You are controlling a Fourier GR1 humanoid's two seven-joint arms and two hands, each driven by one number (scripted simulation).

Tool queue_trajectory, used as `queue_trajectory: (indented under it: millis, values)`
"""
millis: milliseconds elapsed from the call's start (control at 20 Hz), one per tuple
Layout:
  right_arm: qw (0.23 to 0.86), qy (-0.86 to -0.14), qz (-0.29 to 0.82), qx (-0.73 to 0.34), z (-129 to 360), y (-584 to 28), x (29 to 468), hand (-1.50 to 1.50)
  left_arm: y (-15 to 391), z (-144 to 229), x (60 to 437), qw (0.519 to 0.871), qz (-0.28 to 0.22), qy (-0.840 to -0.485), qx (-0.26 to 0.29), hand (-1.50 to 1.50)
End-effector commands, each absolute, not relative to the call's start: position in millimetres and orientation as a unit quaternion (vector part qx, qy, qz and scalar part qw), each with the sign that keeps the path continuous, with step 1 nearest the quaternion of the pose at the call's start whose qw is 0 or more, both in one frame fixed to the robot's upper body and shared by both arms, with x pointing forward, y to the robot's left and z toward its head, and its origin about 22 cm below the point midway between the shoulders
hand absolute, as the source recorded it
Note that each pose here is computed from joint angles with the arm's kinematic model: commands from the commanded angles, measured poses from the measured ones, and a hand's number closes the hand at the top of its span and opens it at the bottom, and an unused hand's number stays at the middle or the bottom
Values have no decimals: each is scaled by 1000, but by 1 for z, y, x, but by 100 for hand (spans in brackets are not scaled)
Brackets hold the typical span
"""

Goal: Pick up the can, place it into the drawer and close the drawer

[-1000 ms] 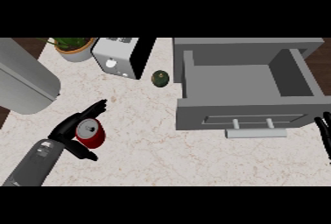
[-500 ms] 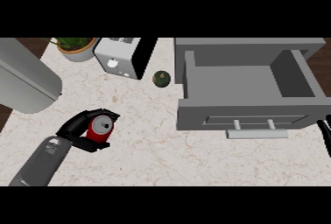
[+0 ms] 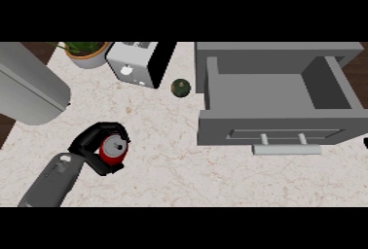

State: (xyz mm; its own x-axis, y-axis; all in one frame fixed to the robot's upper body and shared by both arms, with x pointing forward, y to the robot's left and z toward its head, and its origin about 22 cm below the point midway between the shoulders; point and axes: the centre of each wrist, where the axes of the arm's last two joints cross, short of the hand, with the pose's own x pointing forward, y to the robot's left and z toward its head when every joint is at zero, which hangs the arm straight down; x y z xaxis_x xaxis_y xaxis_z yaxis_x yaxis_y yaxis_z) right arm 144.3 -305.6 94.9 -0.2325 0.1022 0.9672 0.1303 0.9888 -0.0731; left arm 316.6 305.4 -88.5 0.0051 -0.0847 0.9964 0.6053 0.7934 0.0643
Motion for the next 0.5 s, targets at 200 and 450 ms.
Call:
queue_trajectory:
  millis: [200, 450]
  values:
    - [612, -786, -23, -83, 95, -305, 145, -150, 315, -101, 305, 696, 51, -716, 8, 150]
    - [612, -786, -21, -82, 99, -315, 137, -150, 283, -76, 317, 671, 56, -740, 18, 150]
